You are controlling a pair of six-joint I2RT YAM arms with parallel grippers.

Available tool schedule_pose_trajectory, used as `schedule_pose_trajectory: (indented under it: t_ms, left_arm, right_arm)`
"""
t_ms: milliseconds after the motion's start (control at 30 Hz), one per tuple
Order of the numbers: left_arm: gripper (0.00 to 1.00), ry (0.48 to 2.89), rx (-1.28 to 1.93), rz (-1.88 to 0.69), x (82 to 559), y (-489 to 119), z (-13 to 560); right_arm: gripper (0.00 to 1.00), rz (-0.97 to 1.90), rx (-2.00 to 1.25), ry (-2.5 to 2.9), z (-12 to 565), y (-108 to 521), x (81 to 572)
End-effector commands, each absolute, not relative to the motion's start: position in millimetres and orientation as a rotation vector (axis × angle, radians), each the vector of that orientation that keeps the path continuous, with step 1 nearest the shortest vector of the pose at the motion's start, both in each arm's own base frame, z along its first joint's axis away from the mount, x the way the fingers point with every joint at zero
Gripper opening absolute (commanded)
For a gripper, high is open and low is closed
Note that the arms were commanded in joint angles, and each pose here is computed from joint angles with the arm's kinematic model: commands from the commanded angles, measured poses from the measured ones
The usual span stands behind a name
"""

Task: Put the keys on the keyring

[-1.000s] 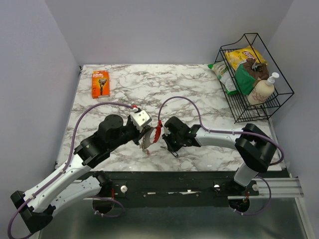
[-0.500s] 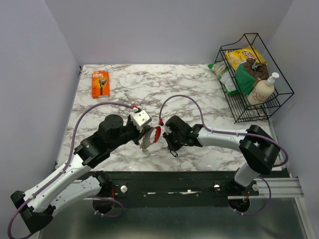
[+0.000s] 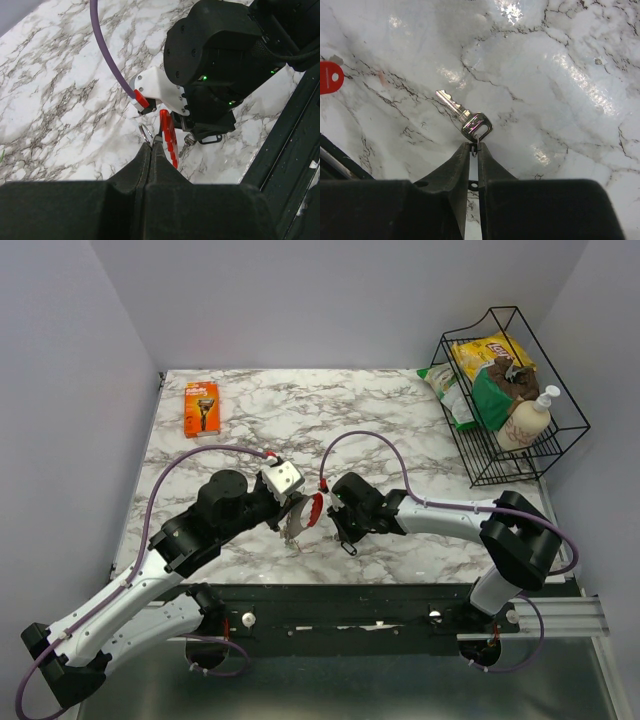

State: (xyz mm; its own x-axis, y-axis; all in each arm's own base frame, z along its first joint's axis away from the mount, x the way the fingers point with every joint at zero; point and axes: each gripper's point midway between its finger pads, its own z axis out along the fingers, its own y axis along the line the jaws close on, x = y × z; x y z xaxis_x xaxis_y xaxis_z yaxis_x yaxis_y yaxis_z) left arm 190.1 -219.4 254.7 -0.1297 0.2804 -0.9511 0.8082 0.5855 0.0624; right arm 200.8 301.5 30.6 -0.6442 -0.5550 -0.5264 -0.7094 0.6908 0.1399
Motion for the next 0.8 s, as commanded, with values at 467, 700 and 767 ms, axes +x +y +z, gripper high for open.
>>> schedule_pose_trajectory:
  t_ms: [467, 700, 767]
  left_arm:
    - [0.0, 1.641, 0.909, -0.606, 190.3, -224.1, 266.3]
    - [0.0, 1.64, 0.906, -0.604, 189.7, -222.7, 267.3]
    - [0.0, 1.639, 0.906, -0.602, 189.5, -222.0, 267.7]
  right_arm:
    - [0.1, 0.443, -0.975, 2.489, 17.1, 299.2, 199.2]
    - [0.0, 0.456, -0.974, 2.49, 14.4, 299.7, 198.1]
    - [0.0, 0.458, -0.965, 2.472, 19.7, 301.4, 201.0]
